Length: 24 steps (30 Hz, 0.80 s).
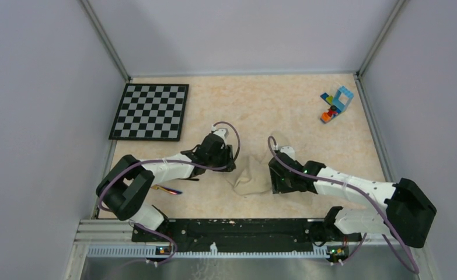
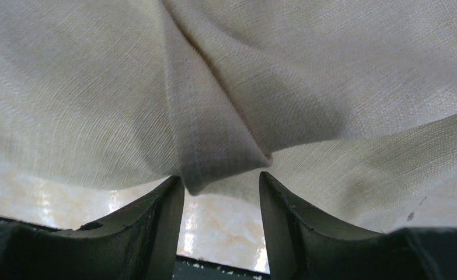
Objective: Fold the napkin into a case and place the utensils inside
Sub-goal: Pick up the crumpled napkin from the center of the board.
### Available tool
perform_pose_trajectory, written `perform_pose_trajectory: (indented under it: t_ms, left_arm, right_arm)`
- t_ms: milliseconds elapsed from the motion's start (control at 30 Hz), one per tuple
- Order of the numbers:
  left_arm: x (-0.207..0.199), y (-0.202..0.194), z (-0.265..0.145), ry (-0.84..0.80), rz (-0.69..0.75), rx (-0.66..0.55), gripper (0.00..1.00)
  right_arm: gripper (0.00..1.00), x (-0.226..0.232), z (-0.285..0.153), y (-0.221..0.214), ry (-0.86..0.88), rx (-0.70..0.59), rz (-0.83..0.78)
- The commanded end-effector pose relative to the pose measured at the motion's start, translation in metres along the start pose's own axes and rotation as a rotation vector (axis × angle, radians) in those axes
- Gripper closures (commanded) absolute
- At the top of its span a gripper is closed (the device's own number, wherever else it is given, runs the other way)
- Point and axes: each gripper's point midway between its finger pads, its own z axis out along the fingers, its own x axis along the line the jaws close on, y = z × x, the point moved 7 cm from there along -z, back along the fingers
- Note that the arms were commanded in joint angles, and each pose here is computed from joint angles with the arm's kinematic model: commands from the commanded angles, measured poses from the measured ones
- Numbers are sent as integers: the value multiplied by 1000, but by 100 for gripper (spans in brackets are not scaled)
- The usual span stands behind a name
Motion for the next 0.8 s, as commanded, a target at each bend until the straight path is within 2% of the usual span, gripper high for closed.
perform_pose_trajectory:
  t_ms: [0, 67, 267, 300, 333, 467, 600, 633, 667, 733, 767]
  left_arm:
    - [5, 6, 1, 80, 8, -28, 53]
    - [1, 17, -3, 87, 15, -57, 63]
    - [-16, 66, -44, 115, 65, -242, 91]
    - [-20, 76, -56, 114, 81, -285, 96]
    - [-25, 87, -71, 109, 95, -333, 100]
    - [-52, 126, -149, -1, 170, -553, 100]
    - [-68, 137, -224, -164, 198, -785, 100]
    - [-68, 134, -233, -187, 175, -806, 94]
    - [-70, 131, -237, -213, 154, -796, 84]
    - [-74, 122, -233, -257, 164, -705, 42]
    - [-78, 116, -226, -294, 191, -645, 27]
  right_arm:
    - [52, 6, 15, 15, -14, -147, 35]
    - [56, 2, 19, 18, -41, -197, 39]
    - [96, -11, -4, 44, -171, -344, 54]
    - [100, -12, -15, 51, -175, -378, 48]
    - [100, -13, -27, 59, -178, -412, 41]
    - [100, -15, -92, 92, -155, -534, -44]
    - [100, -10, -143, 113, -54, -608, -114]
    - [100, -6, -151, 115, -4, -608, -150]
    - [100, -1, -156, 115, 41, -601, -177]
    - [100, 9, -160, 114, 122, -570, -219]
    - [100, 17, -161, 114, 177, -555, -236]
